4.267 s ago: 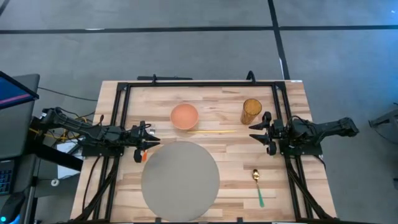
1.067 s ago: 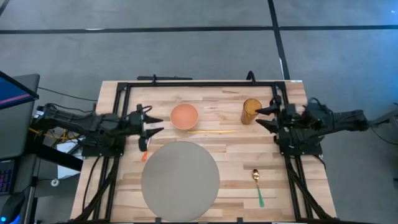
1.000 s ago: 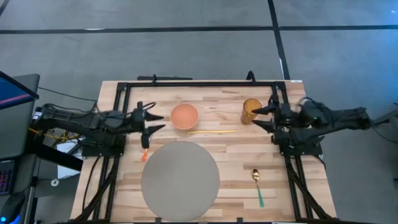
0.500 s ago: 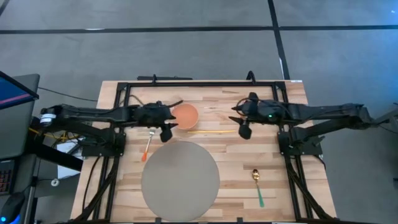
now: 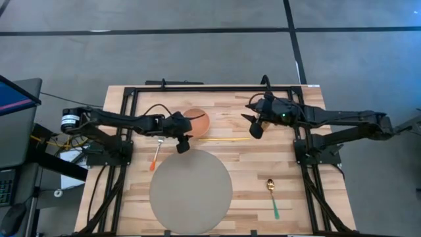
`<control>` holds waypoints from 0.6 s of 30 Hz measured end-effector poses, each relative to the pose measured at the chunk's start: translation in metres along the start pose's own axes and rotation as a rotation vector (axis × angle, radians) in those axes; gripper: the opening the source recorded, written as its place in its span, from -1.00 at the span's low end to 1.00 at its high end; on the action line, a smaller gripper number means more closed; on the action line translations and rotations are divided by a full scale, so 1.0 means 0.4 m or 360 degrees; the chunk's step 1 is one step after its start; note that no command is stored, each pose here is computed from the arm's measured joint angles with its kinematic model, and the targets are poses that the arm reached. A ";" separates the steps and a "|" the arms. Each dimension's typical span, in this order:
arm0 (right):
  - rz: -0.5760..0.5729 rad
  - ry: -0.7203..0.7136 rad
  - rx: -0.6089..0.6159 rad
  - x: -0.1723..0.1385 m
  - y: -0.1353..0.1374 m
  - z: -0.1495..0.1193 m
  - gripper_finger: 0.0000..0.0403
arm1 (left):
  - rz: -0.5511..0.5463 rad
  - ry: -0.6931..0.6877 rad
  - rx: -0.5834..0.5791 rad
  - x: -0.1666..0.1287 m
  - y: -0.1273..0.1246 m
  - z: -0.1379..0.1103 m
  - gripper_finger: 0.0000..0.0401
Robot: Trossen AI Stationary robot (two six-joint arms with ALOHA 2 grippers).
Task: Pick & Place Utensil
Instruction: Put the orange bowl on the gray mat
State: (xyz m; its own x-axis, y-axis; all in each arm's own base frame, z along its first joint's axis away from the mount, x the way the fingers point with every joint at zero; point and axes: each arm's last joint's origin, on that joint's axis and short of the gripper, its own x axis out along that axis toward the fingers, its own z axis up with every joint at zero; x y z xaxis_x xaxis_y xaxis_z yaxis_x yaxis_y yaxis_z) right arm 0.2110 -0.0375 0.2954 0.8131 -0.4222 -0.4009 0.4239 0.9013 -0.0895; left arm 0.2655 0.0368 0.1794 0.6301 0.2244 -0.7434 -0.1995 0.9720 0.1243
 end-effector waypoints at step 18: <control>0.0004 0.0002 -0.0002 0.001 0.002 0.000 -0.04 | -0.0022 0.0005 0.0056 0.018 -0.005 -0.002 -0.22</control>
State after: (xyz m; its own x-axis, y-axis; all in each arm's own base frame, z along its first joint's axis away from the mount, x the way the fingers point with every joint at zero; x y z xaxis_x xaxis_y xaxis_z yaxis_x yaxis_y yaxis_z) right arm 0.2115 -0.0370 0.2950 0.8137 -0.4197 -0.4021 0.4212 0.9025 -0.0897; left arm 0.2699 0.0366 0.1733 0.6303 0.2106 -0.7472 -0.1639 0.9769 0.1370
